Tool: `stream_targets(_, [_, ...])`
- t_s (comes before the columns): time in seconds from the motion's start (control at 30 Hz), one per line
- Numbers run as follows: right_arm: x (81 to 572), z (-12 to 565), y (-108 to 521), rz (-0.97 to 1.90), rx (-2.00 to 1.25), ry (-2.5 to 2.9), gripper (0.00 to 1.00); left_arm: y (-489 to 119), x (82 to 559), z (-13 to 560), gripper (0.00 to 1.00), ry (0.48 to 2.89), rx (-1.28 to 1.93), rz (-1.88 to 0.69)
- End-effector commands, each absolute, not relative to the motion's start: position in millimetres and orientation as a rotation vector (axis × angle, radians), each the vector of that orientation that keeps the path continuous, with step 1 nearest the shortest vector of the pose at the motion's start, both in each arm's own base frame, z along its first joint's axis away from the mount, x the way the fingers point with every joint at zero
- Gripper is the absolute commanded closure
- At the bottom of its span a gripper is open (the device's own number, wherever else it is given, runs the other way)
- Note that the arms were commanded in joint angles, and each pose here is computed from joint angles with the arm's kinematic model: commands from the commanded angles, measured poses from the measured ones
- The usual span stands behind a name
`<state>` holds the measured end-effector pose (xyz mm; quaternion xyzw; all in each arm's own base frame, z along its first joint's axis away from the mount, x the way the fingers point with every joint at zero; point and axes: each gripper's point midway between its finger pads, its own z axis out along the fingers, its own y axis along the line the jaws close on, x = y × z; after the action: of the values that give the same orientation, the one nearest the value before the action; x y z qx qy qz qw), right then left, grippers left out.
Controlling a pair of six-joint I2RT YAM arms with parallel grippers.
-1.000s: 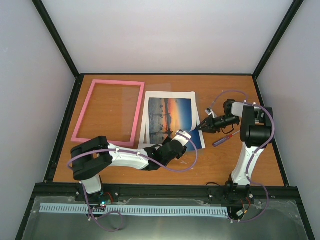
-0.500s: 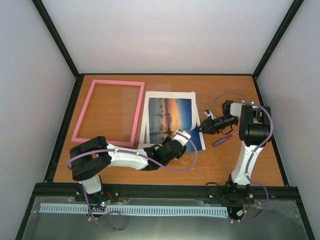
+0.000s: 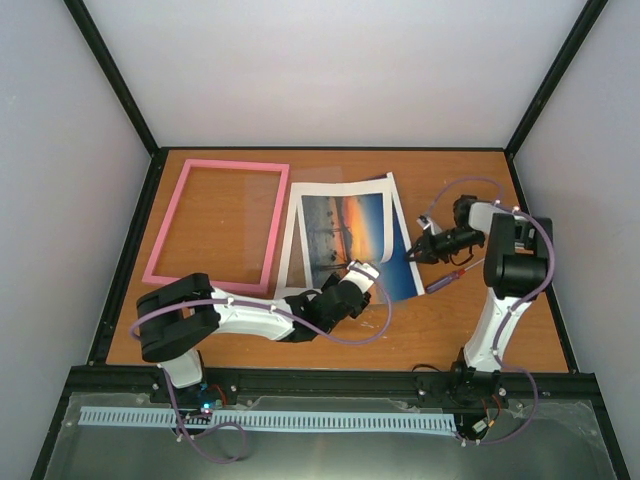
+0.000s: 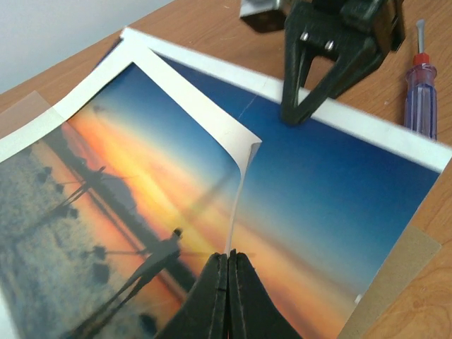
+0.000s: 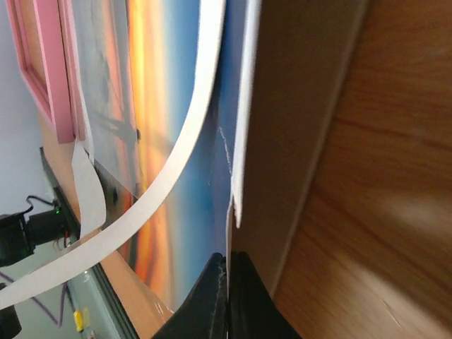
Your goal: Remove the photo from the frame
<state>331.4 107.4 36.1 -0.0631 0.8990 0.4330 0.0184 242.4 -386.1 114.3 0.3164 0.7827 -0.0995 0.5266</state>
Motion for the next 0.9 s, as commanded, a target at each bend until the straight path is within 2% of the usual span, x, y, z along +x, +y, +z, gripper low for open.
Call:
stream_targets(0.0, [345,70,70,1.143,-0.185,2.769,0.97,-379,249,134,0.99,1.852,0.672,-0.271])
stream_targets(0.4, [359,155,-13,0.759,-0.133,2.679,0.97,-391,240,133,0.98,1.843,0.733,-0.353])
stream_targets(0.5, [365,198,-26,0.618,-0.171,2.61,0.97,-401,231,138,0.86,1.832,0.775,-0.427])
stream_targets(0.6, [369,247,-30,0.513,-0.215,2.51,0.97,-403,227,155,0.59,1.806,0.775,-0.475])
stream_targets(0.67, [368,272,-28,0.489,-0.233,2.456,0.97,-401,226,166,0.46,1.794,0.757,-0.502])
stream_targets(0.73, [365,293,-23,0.491,-0.25,2.406,0.97,-397,224,177,0.4,1.792,0.734,-0.525])
stream_targets(0.87, [355,316,-10,0.54,-0.276,2.353,0.97,-378,224,186,0.36,1.828,0.666,-0.536])
